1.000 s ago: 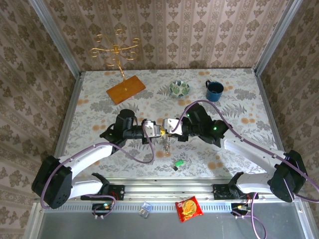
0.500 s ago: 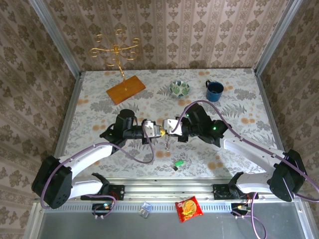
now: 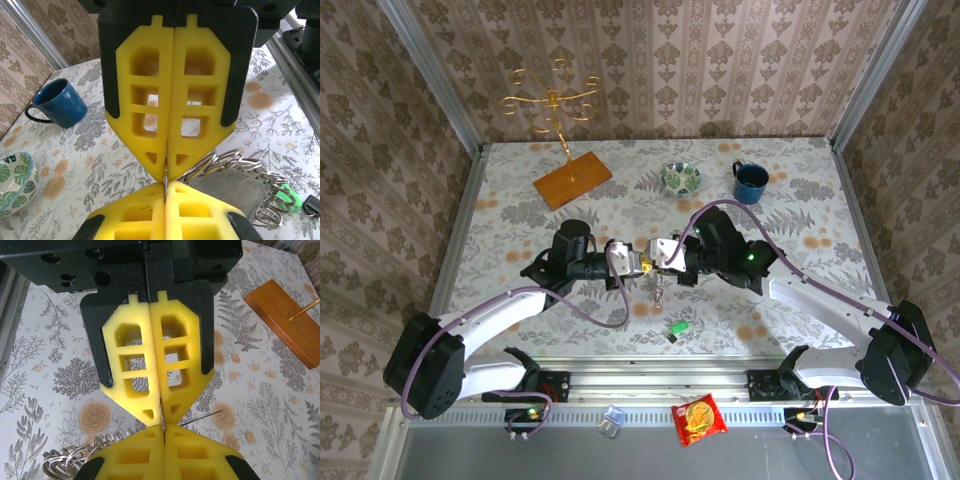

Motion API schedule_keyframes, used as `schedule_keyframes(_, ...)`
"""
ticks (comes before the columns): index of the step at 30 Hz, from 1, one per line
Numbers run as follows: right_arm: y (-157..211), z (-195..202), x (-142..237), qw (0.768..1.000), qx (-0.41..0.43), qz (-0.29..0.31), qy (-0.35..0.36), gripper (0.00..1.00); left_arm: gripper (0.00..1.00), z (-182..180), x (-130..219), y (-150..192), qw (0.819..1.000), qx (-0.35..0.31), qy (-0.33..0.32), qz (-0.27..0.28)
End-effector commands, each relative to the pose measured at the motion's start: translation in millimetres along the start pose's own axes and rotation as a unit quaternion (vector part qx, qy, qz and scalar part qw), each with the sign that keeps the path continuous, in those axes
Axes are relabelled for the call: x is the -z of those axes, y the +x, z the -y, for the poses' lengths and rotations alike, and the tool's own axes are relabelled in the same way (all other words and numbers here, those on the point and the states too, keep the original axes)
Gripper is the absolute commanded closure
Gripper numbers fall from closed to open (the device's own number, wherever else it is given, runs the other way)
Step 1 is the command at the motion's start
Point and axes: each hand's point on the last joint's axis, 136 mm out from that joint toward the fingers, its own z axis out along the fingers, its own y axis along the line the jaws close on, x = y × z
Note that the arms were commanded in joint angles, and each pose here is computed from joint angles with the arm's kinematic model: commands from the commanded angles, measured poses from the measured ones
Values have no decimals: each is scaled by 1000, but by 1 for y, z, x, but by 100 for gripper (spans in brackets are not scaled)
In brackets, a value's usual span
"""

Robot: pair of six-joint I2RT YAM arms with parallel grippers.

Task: Put the keys on the keyring

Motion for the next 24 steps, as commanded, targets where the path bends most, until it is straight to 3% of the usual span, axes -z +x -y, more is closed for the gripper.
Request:
schedule_keyframes(1,-9,-3,1,1000,-15,18,-7,89,100,-11,2,-19,999,-32,-26,28)
schedule_keyframes(2,-8,4,5,999,-25,19,16,79,100,-12,3,-19,999,-32,-29,28)
schedule_keyframes(5,-8,15,23,995,-65,45,61,67,100,-16,5,-19,998,-34,-42,23)
schedule_keyframes(8,-6,27,47,979,-147,84,115,56,100,-27,7,-12,997,-20,-79,-1)
schedule_keyframes(10,4,27,55,960,-228,86,138,56,100,-29,8,-10,996,-9,-92,-12)
schedule_keyframes(13,39,20,57,902,-395,46,167,64,100,-31,10,-6,993,4,-114,-23)
schedule_keyframes(19,115,-38,59,743,-632,-122,184,73,100,-40,21,4,983,64,-168,-49)
schedule_keyframes(22,129,-75,49,702,-673,-179,153,72,100,-45,27,11,974,101,-196,-61)
schedule_keyframes(24,133,-93,41,692,-679,-204,135,71,100,-46,31,14,969,119,-207,-65)
